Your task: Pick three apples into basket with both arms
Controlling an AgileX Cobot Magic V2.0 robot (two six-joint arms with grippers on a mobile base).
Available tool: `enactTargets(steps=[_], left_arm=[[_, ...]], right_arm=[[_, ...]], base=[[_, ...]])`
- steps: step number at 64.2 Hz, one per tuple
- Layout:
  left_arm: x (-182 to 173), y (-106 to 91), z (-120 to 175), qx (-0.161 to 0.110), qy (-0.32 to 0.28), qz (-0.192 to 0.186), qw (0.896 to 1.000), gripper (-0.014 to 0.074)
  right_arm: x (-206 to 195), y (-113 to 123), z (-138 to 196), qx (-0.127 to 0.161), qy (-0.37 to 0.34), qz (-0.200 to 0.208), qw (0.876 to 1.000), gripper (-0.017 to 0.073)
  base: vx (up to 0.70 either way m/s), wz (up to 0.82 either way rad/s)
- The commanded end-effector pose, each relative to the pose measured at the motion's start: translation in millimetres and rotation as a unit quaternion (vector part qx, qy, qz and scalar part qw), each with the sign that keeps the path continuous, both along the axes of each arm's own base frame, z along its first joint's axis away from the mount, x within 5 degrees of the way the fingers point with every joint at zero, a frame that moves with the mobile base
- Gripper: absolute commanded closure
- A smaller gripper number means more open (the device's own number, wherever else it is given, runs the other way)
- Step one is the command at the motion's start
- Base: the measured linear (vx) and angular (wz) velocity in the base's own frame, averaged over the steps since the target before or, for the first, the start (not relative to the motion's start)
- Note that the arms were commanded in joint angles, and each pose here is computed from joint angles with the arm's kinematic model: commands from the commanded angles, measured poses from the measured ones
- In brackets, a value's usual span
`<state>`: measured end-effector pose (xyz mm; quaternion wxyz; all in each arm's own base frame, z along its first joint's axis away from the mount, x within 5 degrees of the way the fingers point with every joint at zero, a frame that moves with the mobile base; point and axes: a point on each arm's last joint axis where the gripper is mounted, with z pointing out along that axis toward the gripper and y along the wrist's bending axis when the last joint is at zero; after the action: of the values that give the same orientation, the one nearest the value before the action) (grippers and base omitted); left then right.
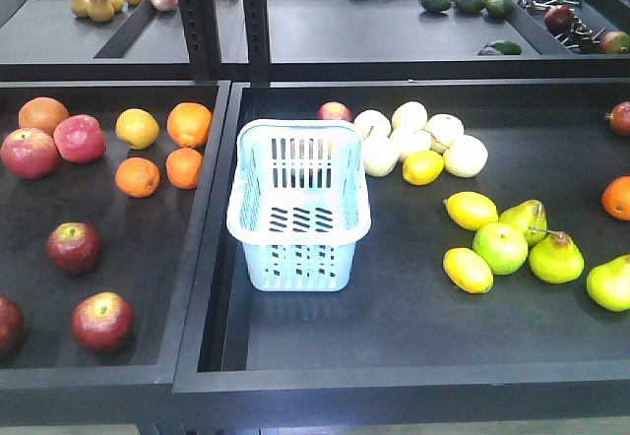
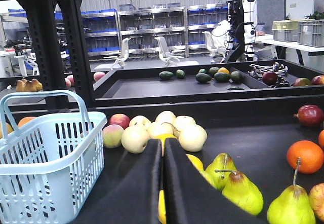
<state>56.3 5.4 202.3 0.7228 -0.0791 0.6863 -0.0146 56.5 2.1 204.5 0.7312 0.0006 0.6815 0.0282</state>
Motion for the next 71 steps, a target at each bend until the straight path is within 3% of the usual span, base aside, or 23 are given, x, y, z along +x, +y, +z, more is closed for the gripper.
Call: enactTargets(steps=[1,71], left_arm=[[-1.6,-0.4,5.6,-0.003,-0.04,-0.002,0.999,0.06],[-1.6,-0.4,5.6,-0.003,-0.04,-0.002,0.999,0.06]], right_arm=[[-1.2,0.6,2.7,-0.008,-0.038,0.001,0.999,0.0564],[-1.2,0.6,2.7,-0.008,-0.038,0.001,0.999,0.0564]], base=[[0.06,0.0],[0.08,0.0]])
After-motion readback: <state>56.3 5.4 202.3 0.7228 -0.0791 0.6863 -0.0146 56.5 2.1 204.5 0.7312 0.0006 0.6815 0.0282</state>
